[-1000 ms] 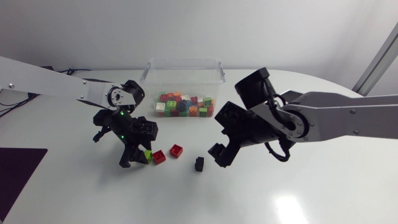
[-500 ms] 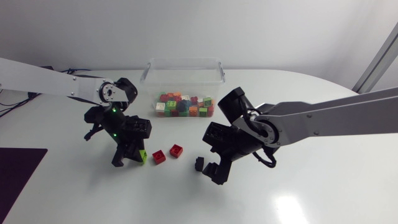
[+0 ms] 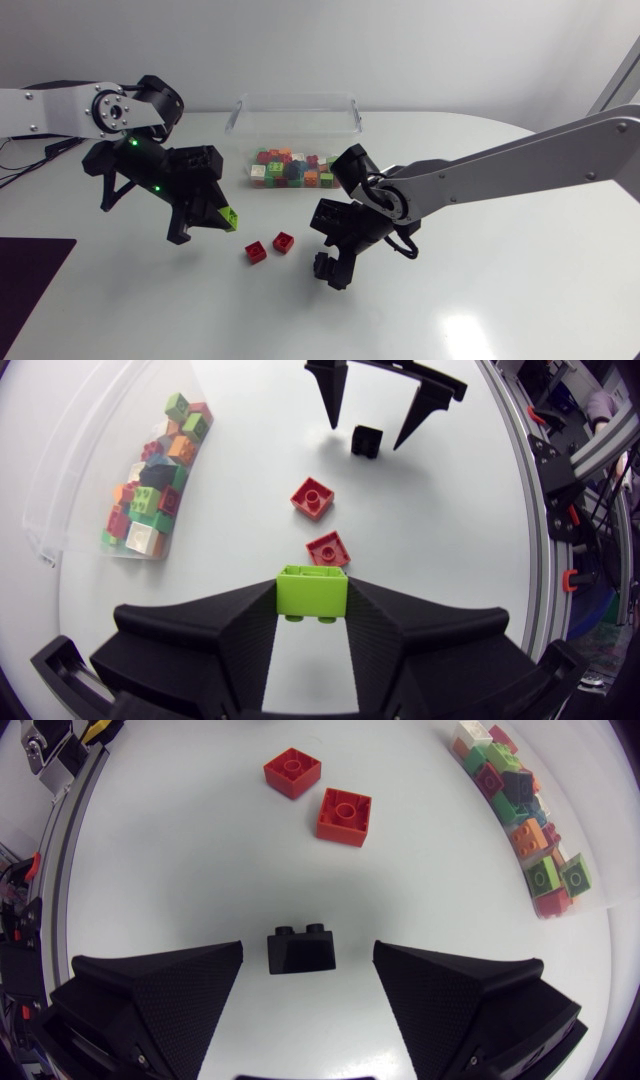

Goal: Place the duplo bricks in the container

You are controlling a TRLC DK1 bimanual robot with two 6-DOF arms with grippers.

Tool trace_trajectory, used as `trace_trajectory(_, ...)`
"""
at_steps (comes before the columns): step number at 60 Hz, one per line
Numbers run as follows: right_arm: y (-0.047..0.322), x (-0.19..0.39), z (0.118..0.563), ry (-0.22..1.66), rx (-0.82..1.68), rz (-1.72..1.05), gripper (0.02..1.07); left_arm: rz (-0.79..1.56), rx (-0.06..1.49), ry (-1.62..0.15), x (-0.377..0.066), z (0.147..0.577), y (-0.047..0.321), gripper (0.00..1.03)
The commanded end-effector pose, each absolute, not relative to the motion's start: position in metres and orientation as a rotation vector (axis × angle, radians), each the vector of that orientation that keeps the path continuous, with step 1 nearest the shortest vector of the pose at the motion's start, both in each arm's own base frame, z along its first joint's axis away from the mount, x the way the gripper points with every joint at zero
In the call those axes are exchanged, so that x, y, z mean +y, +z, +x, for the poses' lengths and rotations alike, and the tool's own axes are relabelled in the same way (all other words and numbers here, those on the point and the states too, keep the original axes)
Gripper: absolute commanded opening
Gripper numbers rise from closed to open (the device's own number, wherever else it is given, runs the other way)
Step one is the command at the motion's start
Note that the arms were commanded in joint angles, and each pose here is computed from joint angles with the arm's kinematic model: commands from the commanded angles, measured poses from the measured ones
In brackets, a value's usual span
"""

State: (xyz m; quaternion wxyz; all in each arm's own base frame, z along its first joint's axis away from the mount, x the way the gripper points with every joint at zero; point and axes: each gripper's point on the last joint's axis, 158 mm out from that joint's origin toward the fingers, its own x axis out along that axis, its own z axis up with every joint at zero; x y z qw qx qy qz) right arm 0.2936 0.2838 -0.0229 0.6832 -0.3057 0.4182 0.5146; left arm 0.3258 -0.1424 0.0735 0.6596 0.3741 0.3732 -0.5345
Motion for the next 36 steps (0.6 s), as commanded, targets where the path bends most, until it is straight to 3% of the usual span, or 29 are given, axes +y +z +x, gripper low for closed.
trace_trajectory(1,-0.029,0.290,0.293,1.192,0.935,-0.707,0.92,0.800,0.782,-1.157,-0.147,0.336,0.101,0.13)
trace_trajectory(16,-0.040,0.292,0.284,1.223,0.964,-0.714,0.72,0.712,0.701,-1.095,-0.162,0.353,0.132,0.13)
trace_trajectory(26,-0.040,0.294,0.283,1.234,0.961,-0.702,0.40,0.666,0.651,-1.046,-0.172,0.367,0.152,0.13)
trace_trajectory(36,-0.030,0.291,0.285,1.224,0.945,-0.686,0.37,0.589,0.549,-0.961,-0.186,0.396,0.182,0.13)
